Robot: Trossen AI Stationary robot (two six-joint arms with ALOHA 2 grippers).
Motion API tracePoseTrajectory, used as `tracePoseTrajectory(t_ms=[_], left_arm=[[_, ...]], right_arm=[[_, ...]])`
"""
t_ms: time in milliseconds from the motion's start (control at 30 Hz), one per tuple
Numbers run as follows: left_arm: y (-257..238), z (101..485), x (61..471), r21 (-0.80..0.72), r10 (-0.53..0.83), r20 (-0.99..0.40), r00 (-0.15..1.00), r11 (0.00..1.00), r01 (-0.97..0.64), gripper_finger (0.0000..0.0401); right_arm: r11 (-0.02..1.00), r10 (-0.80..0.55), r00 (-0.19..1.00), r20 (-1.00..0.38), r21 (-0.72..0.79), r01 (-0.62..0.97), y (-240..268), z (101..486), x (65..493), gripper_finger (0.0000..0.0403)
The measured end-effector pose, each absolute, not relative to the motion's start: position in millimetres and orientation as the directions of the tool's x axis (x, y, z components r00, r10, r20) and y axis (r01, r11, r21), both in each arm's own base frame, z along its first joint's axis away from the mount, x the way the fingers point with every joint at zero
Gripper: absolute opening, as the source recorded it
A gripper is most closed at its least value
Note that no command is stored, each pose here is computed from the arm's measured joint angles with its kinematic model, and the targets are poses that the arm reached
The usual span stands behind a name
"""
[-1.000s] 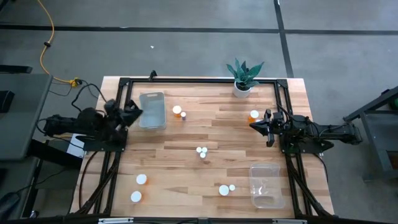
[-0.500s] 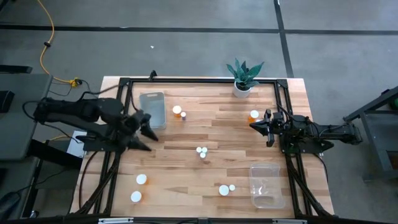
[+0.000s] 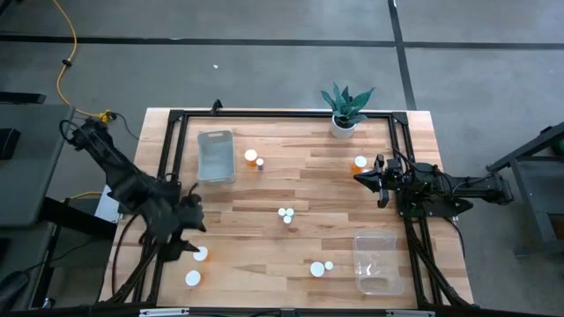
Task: Pick and place medicine bottles into bin by pill shape (circle, oval)
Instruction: Put the orange capsule bottle into the gray bin
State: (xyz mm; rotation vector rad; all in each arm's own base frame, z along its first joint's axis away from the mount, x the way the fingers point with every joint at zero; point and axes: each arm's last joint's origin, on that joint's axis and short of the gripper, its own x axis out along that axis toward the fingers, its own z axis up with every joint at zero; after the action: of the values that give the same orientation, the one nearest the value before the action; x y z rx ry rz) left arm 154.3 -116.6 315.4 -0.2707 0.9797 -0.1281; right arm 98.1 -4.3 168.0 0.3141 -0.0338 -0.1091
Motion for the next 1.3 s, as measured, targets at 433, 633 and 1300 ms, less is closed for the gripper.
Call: tracePoseTrajectory(t_ms=[433, 633, 1300], left_arm=[[-171.9, 246.0, 154.6, -0.055, -0.091, -0.939, 0.331, 0.992, 0.115, 0.0278], [-176.5, 231.7, 162.0, 0.059, 0.007, -0.94, 0.342, 0.988, 0.14, 0.0278], [-176.4, 199.3, 165.9, 0.061, 0.048, -0.959, 0.279, 0.998, 0.036, 0.0278]], right_arm=[[0.945, -0.112, 0.994, 0.017, 0.31, 0.102, -4.3, 168.2, 98.1, 0.0], [0.945, -0.112, 0.994, 0.016, 0.31, 0.102, -4.3, 168.1, 98.1, 0.0], [0.945, -0.112, 0.994, 0.017, 0.31, 0.102, -4.3, 168.1, 98.1, 0.0]])
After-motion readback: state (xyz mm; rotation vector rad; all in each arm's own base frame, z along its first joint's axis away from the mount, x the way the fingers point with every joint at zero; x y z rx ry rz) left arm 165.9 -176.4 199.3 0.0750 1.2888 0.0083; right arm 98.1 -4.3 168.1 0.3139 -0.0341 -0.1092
